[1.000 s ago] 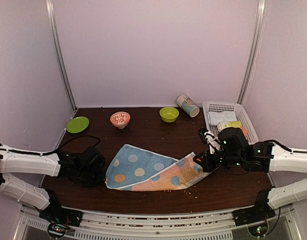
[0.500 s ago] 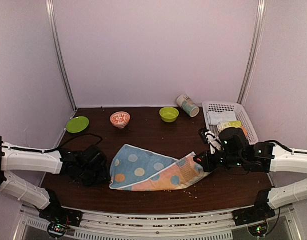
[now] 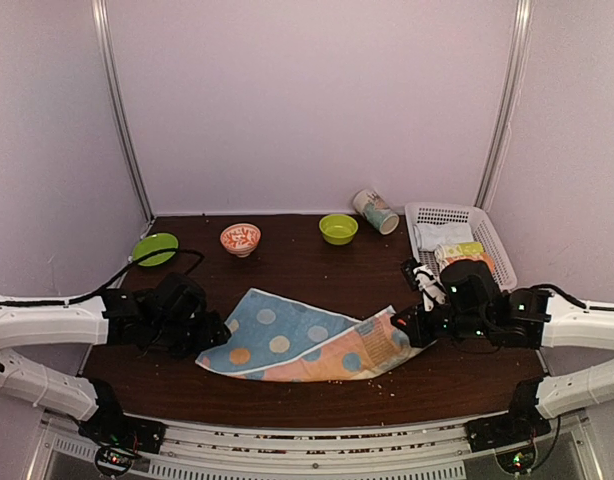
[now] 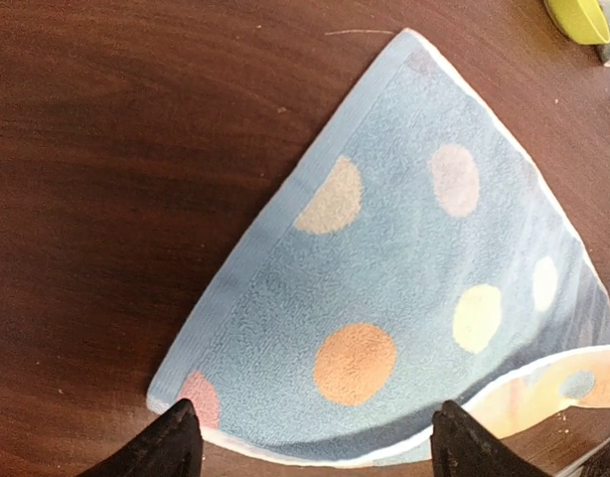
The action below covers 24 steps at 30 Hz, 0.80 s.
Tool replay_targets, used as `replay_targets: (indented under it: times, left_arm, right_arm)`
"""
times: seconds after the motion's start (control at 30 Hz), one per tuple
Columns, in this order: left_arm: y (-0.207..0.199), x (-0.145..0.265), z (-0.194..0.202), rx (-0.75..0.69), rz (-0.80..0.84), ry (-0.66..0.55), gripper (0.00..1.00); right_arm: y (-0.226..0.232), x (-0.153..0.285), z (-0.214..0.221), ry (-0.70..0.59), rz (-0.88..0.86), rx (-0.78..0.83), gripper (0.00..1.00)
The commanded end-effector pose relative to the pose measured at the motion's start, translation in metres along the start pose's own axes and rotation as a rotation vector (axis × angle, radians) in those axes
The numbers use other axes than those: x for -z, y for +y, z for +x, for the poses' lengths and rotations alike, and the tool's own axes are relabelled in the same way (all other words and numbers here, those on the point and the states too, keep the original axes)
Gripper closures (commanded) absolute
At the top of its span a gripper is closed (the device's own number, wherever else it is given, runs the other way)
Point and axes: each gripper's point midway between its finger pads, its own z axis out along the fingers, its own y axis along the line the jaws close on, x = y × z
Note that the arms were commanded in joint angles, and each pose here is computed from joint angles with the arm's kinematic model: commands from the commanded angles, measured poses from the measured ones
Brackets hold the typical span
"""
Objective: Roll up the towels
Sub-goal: Flatten out the towel at the center of the board.
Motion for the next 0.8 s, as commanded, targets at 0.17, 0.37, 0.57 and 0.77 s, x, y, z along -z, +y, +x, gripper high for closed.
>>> replay_targets:
  times: [0.17,0.37,0.57,0.77]
  left_arm:
    - [0.026,-0.019,0.022,-0.022,-0.093,0.066,0.18]
    - [0.044,-0.026,0.031,-0.002,-0.155,0.093,0.21]
    - [0.05,-0.032,0.03,0.035,-0.206,0.089,0.24]
    - [0.046,-0.043,0.037,0.017,-0.222,0.139,0.32]
  right_arm:
    - [-0.007,0.005,0.0,-0.021,0.03,-0.009,1.0]
    - [-0.012,0.007,0.006,-0.015,0.042,-0.013,1.0]
    - [-0.014,0.01,0.01,-0.015,0.042,-0.023,1.0]
    - [-0.014,0.011,0.011,-0.021,0.041,-0.023,1.0]
